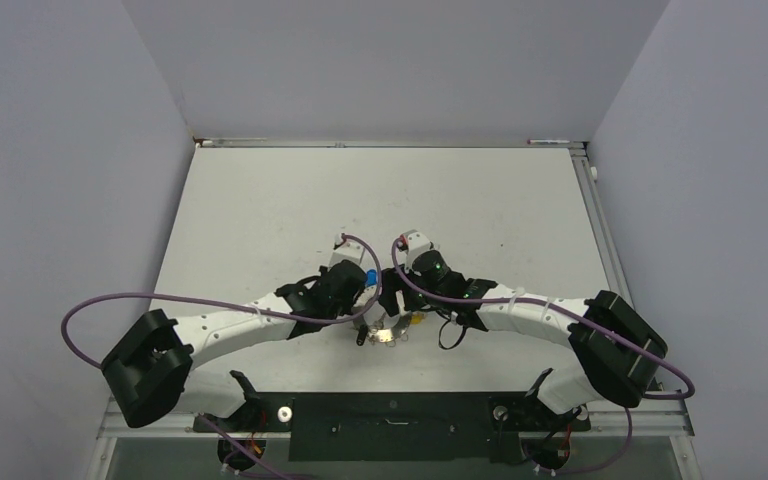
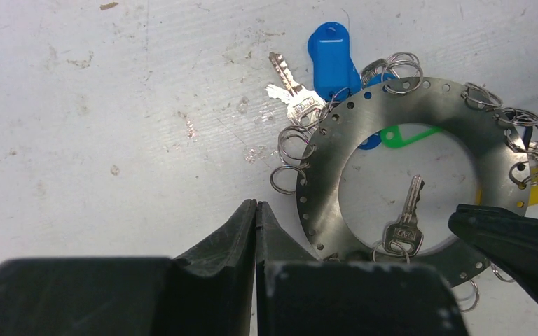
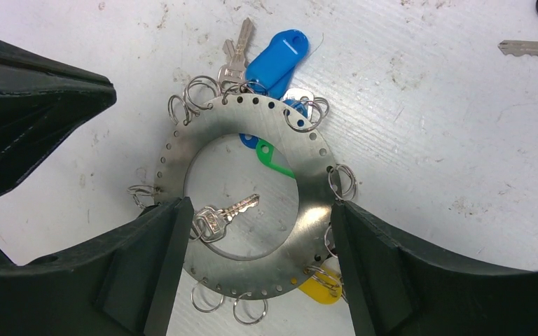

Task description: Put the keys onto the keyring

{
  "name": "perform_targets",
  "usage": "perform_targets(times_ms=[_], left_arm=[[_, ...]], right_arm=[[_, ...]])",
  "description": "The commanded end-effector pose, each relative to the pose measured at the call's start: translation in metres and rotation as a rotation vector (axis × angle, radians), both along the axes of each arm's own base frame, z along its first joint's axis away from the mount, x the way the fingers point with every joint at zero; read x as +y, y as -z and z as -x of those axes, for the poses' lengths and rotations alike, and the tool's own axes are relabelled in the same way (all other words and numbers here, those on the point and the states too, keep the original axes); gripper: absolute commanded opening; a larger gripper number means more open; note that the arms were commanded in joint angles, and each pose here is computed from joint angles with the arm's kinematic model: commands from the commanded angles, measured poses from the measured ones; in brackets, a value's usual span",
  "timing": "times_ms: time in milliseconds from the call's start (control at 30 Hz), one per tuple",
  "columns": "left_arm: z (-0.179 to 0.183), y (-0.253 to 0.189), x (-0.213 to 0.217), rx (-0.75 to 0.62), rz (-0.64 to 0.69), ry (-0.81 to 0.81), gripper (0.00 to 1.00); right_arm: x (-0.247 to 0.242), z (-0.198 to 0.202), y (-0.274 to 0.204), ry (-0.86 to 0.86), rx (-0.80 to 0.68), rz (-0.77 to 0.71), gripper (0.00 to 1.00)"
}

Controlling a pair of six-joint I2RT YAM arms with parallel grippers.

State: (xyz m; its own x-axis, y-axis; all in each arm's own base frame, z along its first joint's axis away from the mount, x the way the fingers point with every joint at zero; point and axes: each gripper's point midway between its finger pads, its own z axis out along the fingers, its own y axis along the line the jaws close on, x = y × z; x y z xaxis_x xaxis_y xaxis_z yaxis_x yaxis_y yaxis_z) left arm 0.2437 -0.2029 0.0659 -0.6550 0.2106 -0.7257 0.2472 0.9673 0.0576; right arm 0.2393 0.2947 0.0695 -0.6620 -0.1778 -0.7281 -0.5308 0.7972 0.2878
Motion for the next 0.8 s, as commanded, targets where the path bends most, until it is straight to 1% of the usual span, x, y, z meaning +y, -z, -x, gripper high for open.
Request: perform_targets(times_ms=[0,100,233,333,433,500,600,767], left_arm=[[-0.007,-0.024,0.0,-0.047,0.006,-0.019,0.0],[-0.005,-0.034,0.003,-0.041,0.0,-0.022,0.0],[0.002,-0.068,0.008,-0.032,0.006,0.003,0.0],[0.007,-0.1,0.025,-0.058,-0.033,0.008,0.08],[0.008,-0.123,0.058,-0.125,-0.089,-0.039,0.15],[0.005,-0.125,0.077,-0.16,-0.091,-0.069,0.22],[0.004,-0.119,0.088,-0.163,-0.034,-0.092,0.3],[0.003,-0.122,0.09,-0.187,0.017,-0.104,0.33]], right_arm=[[0.017,-0.014,-0.039,-0.031,-0.098,-0.093,0.74],[0.024,-0.011,-0.042,-0.083,-0.109,-0.102,0.75],[0.043,-0.007,-0.047,-0.168,-0.098,-0.094,0.75],[0.059,-0.007,-0.048,-0.217,-0.079,-0.098,0.72],[0.078,-0.008,-0.045,-0.274,-0.042,-0.115,0.71],[0.09,-0.004,-0.038,-0.315,0.003,-0.124,0.68],[0.107,0.0,-0.027,-0.367,0.067,-0.118,0.66],[0.118,0.008,-0.005,-0.411,0.145,-0.069,0.64]])
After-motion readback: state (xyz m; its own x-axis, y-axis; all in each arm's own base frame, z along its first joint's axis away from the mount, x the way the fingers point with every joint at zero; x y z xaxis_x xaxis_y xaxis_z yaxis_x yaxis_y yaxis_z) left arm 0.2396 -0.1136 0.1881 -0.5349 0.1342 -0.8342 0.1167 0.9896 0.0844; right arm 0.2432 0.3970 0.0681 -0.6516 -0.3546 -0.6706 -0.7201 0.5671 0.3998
